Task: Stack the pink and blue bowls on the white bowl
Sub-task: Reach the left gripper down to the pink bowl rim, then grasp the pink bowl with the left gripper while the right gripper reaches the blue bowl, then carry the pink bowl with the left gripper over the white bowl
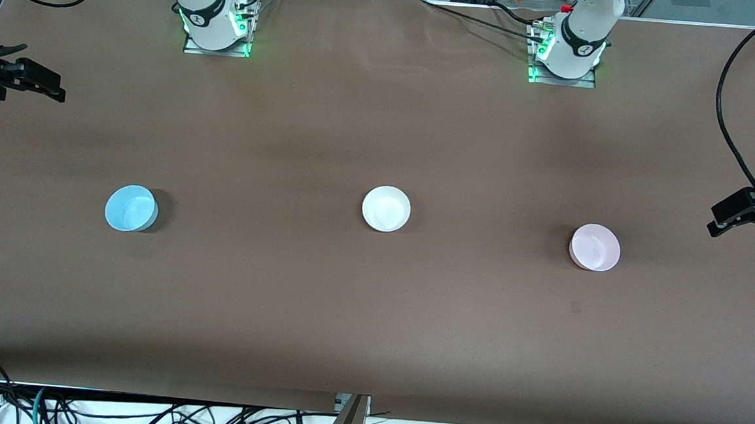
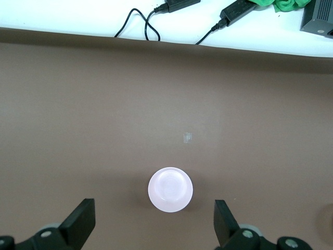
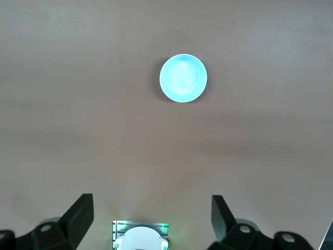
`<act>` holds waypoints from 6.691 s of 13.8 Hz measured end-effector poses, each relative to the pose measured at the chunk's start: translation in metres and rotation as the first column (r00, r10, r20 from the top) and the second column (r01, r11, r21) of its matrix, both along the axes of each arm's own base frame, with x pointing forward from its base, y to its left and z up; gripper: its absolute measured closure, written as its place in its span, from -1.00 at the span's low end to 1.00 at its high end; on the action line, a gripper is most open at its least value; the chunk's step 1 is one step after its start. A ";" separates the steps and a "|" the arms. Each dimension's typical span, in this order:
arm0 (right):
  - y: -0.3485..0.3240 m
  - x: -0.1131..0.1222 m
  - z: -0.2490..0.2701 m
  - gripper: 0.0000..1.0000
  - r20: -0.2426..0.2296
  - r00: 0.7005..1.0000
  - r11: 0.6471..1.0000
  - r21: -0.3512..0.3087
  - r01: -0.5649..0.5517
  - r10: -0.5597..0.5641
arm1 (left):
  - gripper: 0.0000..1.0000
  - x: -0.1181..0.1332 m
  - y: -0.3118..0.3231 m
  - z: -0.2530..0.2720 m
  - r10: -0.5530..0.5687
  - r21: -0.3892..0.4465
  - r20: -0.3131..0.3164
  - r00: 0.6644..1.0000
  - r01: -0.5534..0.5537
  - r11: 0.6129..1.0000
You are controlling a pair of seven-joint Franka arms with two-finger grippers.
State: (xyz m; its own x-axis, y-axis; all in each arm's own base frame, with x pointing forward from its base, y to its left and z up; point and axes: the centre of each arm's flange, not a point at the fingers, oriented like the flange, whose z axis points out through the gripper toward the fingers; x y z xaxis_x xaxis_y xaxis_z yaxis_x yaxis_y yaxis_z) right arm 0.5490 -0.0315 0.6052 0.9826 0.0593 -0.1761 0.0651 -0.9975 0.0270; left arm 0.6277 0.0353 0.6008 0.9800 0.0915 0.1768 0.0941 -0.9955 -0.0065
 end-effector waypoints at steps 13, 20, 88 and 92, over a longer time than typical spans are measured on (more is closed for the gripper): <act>-0.001 0.000 0.000 -1.00 0.000 1.000 1.000 0.000 0.002 -0.002 | -0.99 0.029 0.014 -0.123 -0.011 -0.070 -0.184 0.983 -0.002 0.998; -0.001 0.000 0.000 -1.00 0.000 1.000 1.000 0.000 0.002 -0.002 | -0.96 0.008 0.041 -0.265 0.035 -0.100 -0.143 0.989 -0.050 0.994; -0.140 0.086 -0.404 -0.15 -0.031 1.000 0.976 0.219 0.011 -0.004 | 0.95 -0.043 -0.150 -0.329 0.196 -0.224 -0.059 0.979 -0.204 0.953; -0.137 0.085 -0.404 0.24 -0.041 0.999 0.974 0.226 0.008 0.001 | 0.95 -0.055 -0.248 -0.308 0.251 -0.215 -0.119 0.961 -0.271 0.938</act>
State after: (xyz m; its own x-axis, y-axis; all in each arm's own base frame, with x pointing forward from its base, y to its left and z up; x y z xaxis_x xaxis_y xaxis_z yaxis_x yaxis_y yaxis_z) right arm 0.6341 -0.1687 0.2008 0.9752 0.0985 -0.1984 0.0577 -0.9777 -0.2019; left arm 0.5730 -0.2126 0.2927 0.9269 0.3737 0.0355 0.3602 -0.9120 0.1963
